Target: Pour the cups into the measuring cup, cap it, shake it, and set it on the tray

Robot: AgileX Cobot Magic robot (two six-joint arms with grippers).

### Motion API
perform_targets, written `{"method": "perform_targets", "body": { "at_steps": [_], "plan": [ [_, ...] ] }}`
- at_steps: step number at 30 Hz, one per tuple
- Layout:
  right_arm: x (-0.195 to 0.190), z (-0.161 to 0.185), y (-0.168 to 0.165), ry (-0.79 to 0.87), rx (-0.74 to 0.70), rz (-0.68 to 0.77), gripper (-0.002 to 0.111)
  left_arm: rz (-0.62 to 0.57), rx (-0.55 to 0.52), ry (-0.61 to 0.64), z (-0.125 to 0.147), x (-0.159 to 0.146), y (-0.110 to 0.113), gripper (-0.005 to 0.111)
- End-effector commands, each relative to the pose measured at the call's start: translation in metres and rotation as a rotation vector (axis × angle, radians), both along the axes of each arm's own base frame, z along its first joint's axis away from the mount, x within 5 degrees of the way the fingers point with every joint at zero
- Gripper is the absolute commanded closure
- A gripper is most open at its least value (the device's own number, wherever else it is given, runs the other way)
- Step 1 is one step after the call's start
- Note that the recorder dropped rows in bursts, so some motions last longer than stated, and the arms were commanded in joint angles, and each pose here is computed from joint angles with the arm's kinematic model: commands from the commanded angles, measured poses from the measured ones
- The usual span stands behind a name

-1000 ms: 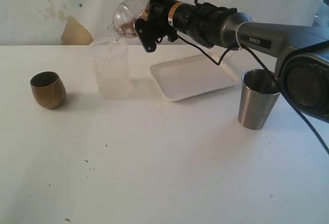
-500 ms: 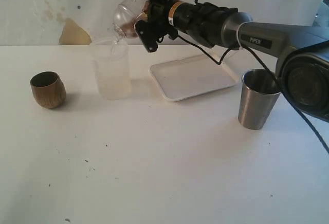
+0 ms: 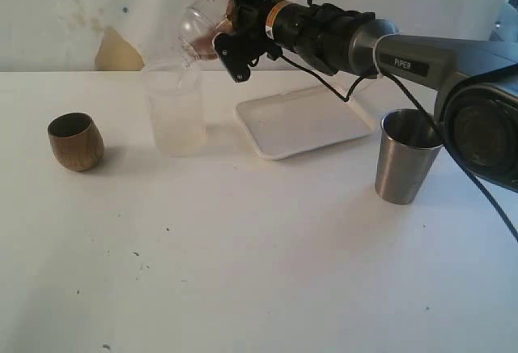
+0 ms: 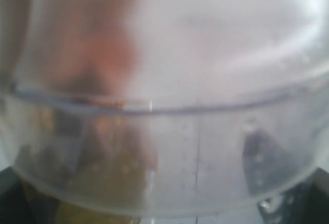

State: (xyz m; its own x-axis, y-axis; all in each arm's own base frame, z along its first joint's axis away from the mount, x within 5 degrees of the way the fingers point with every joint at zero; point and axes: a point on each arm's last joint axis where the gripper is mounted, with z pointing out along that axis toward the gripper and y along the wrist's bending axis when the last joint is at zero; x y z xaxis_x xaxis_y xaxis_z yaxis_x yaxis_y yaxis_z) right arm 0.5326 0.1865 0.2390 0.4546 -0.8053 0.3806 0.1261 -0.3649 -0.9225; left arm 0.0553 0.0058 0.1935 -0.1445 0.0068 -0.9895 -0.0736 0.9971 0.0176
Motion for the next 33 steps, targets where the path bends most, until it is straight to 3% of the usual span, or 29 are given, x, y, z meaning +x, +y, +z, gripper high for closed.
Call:
{"method": "perform_targets", "body": {
  "at_steps": [1, 27, 33],
  "plan": [
    [0.0005, 0.0165, -0.0053, -0.051, 0.046, 0.005, 0.108, -0.002, -0.001, -0.002, -0.0011, 0.0, -0.0002, 0.107],
    [-0.0011, 0.0261, -0.003, -0.164, 0.059, 0.024, 0.108, -0.002, -0.001, -0.002, -0.0011, 0.0, -0.0002, 0.107],
    [-0.001, 0.025, -0.0032, -0.202, -0.027, 0.019, 0.108, -0.002, -0.001, -0.002, -0.0011, 0.0, -0.0002, 0.107]
  ]
}}
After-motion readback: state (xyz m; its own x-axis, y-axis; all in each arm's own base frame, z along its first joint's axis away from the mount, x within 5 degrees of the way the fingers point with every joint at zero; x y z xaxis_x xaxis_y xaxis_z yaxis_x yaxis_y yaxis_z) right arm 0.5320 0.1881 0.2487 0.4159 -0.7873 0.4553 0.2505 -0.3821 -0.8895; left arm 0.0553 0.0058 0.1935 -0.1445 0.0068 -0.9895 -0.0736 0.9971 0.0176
